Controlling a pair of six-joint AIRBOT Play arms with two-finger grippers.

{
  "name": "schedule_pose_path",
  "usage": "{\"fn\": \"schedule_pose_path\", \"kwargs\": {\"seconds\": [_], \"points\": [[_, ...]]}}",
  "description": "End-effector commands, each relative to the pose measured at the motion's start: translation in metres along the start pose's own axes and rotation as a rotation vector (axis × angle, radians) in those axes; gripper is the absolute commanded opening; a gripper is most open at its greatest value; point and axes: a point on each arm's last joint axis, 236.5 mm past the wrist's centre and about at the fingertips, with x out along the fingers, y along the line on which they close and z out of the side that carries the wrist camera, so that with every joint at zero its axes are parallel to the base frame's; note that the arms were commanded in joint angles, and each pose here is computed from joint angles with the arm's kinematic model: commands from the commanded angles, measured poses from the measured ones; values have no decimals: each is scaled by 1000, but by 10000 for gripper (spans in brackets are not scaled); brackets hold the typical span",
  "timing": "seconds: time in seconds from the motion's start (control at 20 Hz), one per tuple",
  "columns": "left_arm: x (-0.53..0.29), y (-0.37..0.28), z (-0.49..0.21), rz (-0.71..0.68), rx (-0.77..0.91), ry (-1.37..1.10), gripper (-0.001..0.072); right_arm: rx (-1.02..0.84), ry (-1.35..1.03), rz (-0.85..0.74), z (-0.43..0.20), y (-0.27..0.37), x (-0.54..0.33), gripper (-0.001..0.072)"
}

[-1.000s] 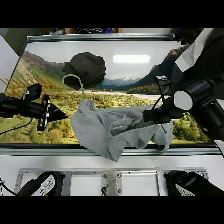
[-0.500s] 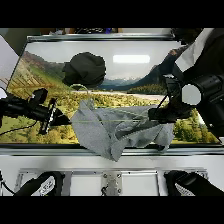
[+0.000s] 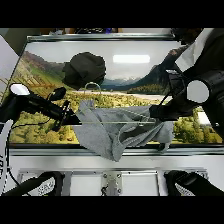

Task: Fold the clothes and pants, and hang the long-sleeved shirts on hangers.

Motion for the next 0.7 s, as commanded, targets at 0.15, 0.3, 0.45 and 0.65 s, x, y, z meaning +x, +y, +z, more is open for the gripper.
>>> {"fn": "schedule_pose_path", "kwargs": {"seconds": [0.15, 0.3, 0.45, 0.65], "points": [[12, 21, -7, 36, -68, 8, 12, -1, 10, -3, -8, -3, -7, 24], [16, 20, -4, 28, -61, 12, 12, 5, -17, 8, -2, -1, -8, 25], [29, 15, 4, 1, -45, 25, 12, 26, -60, 27, 8, 4, -11, 25], [38, 28, 16, 51, -15, 6, 12, 24, -96, 43, 15, 7, -20, 24]]}}
